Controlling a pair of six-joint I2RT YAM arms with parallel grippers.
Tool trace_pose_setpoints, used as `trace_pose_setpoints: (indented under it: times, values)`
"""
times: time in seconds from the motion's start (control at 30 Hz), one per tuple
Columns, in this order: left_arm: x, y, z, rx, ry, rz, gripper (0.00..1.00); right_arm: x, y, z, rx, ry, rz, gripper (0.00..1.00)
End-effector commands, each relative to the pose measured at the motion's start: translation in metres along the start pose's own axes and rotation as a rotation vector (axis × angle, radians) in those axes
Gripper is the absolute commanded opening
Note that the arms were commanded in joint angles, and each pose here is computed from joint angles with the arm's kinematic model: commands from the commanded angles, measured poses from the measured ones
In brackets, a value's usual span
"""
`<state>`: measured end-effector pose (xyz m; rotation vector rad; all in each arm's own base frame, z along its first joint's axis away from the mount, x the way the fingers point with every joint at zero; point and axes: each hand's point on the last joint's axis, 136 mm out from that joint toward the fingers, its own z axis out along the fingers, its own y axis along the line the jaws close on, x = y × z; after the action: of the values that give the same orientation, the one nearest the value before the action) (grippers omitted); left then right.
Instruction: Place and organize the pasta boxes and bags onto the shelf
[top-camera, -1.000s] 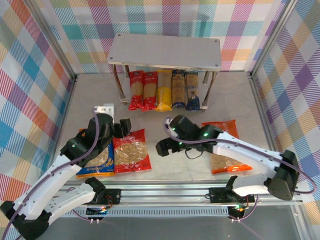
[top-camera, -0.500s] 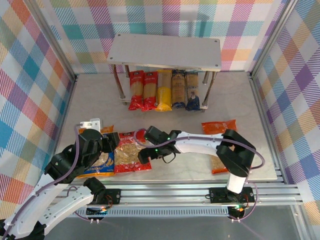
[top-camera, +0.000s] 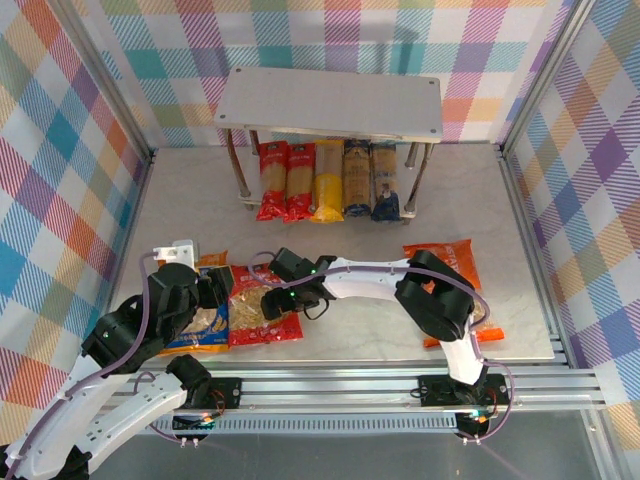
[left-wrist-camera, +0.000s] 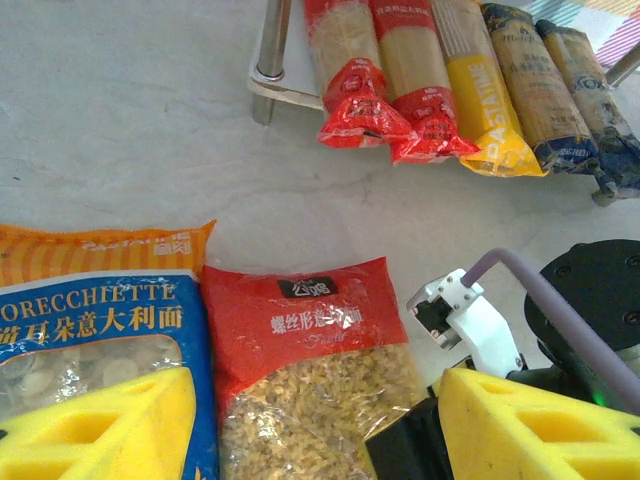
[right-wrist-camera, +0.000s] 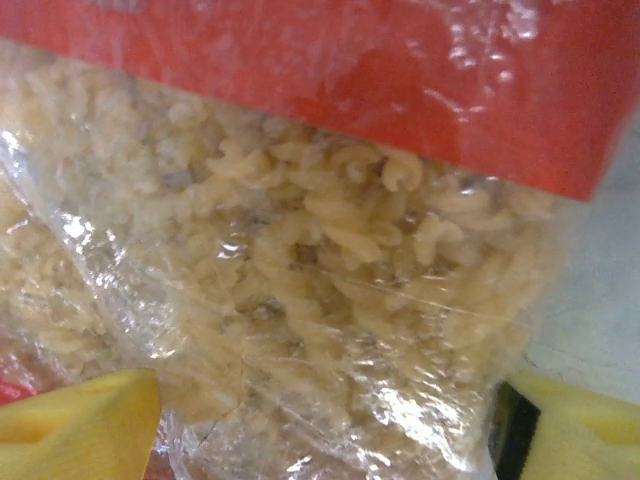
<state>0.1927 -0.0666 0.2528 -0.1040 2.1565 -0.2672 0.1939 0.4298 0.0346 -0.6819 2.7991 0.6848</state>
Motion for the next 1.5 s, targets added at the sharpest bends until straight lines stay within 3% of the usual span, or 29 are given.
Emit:
trace_pose_setpoints:
  times: [0.0,0.07,0.23,0.5,1.03,1.13,1.27,1.33,1.47]
  values:
    - [0.001,0.003,-0.003,-0.008,0.001,0.02,0.65,0.009,-0.001,0.007,0.013,0.042,0.02,0.64]
    - [0.002,0.003,-0.003,-0.012,0.003,0.02,0.65,0.011,-0.003,0.005,0.023,0.051,0.02,0.51]
    - [0.005,0.003,0.001,-0.024,0.021,0.029,0.65,0.02,-0.021,-0.009,0.097,0.042,0.024,0.3]
    - [0.011,0.008,0.01,-0.075,0.048,0.044,0.65,0.042,-0.07,-0.065,0.25,0.003,0.056,0.22]
    - [0.004,0.006,0.009,-0.077,0.04,0.053,0.65,0.102,-0.159,-0.153,0.415,-0.039,0.198,0.25]
    - [0.001,0.004,0.007,-0.071,0.034,0.054,0.65,0.108,-0.169,-0.16,0.426,-0.033,0.214,0.32]
    - [0.001,0.003,0.007,-0.067,0.035,0.056,0.65,0.105,-0.165,-0.164,0.404,-0.034,0.204,0.54]
    - [0.0,0.002,0.007,-0.063,0.036,0.056,0.65,0.099,-0.163,-0.171,0.413,-0.046,0.194,0.59]
    - [-0.002,0.004,0.004,-0.065,0.028,0.063,0.65,0.061,-0.111,-0.193,0.217,-0.159,0.107,0.64]
